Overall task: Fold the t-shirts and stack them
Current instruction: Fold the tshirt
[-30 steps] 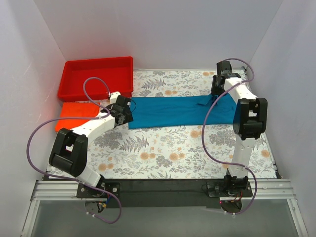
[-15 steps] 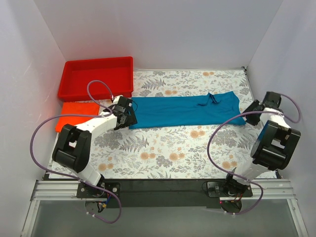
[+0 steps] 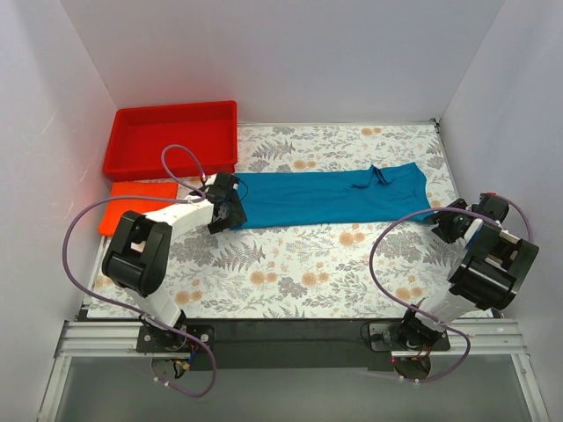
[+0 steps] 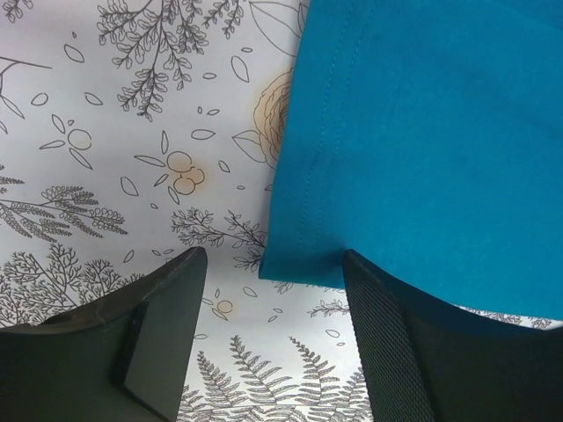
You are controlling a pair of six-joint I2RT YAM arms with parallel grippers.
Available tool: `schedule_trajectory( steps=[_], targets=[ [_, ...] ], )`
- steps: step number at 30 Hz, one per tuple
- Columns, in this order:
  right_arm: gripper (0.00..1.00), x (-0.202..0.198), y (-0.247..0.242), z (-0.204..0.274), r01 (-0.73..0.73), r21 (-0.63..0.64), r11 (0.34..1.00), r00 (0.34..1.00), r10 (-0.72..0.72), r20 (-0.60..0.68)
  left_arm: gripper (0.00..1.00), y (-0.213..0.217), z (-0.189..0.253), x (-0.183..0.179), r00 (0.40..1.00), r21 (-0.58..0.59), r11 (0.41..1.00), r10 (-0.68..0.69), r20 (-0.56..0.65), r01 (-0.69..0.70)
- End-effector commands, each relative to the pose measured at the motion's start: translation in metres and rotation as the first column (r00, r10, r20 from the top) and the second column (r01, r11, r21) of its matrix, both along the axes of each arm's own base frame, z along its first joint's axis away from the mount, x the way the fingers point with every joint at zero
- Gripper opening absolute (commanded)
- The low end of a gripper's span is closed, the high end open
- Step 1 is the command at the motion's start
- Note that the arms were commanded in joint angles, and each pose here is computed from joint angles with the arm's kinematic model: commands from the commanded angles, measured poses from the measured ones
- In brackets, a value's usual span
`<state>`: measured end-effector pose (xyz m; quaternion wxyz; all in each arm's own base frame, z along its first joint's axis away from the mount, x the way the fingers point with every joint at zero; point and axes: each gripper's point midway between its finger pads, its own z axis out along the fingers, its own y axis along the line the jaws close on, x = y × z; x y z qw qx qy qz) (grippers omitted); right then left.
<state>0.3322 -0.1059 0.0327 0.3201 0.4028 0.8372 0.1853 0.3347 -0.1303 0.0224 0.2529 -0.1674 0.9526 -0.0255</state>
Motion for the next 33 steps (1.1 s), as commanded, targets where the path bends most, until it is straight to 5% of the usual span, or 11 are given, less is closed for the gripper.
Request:
schedule_trajectory(
  steps=[1, 11, 16, 19, 22, 28, 33],
  targets=[
    [0.53, 0.01, -0.01, 0.011, 0.004, -0.008, 1.0, 0.995, -0.004, 0.097, 0.61, -0.008, -0.004, -0.001, 1.0, -0.026, 1.0, -0.008, -0.028, 0.007],
    [0.5, 0.016, -0.016, -0.009, 0.017, 0.042, 0.999, 0.996, -0.021, 0.085, 0.44, 0.0, -0.015, -0.007, 0.997, 0.019, 1.0, 0.0, -0.072, 0.001],
    [0.48, 0.019, -0.017, -0.017, 0.01, 0.05, 0.999, 0.996, -0.014, 0.085, 0.27, 0.011, -0.017, -0.01, 0.997, 0.071, 0.997, 0.016, -0.075, -0.01],
    [0.38, 0.022, -0.019, -0.02, -0.011, 0.044, 0.999, 0.996, 0.007, 0.086, 0.15, 0.02, -0.021, -0.017, 0.995, 0.118, 0.993, 0.026, -0.095, -0.015],
    [0.16, 0.02, -0.026, -0.023, -0.008, 0.005, 1.0, 0.998, 0.008, 0.06, 0.04, 0.038, -0.026, -0.031, 0.988, 0.205, 0.978, 0.061, -0.142, -0.031],
    [0.1, 0.0, -0.035, -0.019, 0.03, -0.061, 0.998, 0.999, -0.033, -0.035, 0.0, 0.069, -0.022, -0.064, 0.973, 0.319, 0.945, 0.138, -0.185, -0.073],
    [0.1, -0.021, -0.036, -0.013, 0.053, -0.114, 0.992, 0.993, -0.065, -0.099, 0.01, 0.066, -0.027, -0.102, 0.956, 0.239, 0.967, 0.154, -0.251, -0.093]
  ],
)
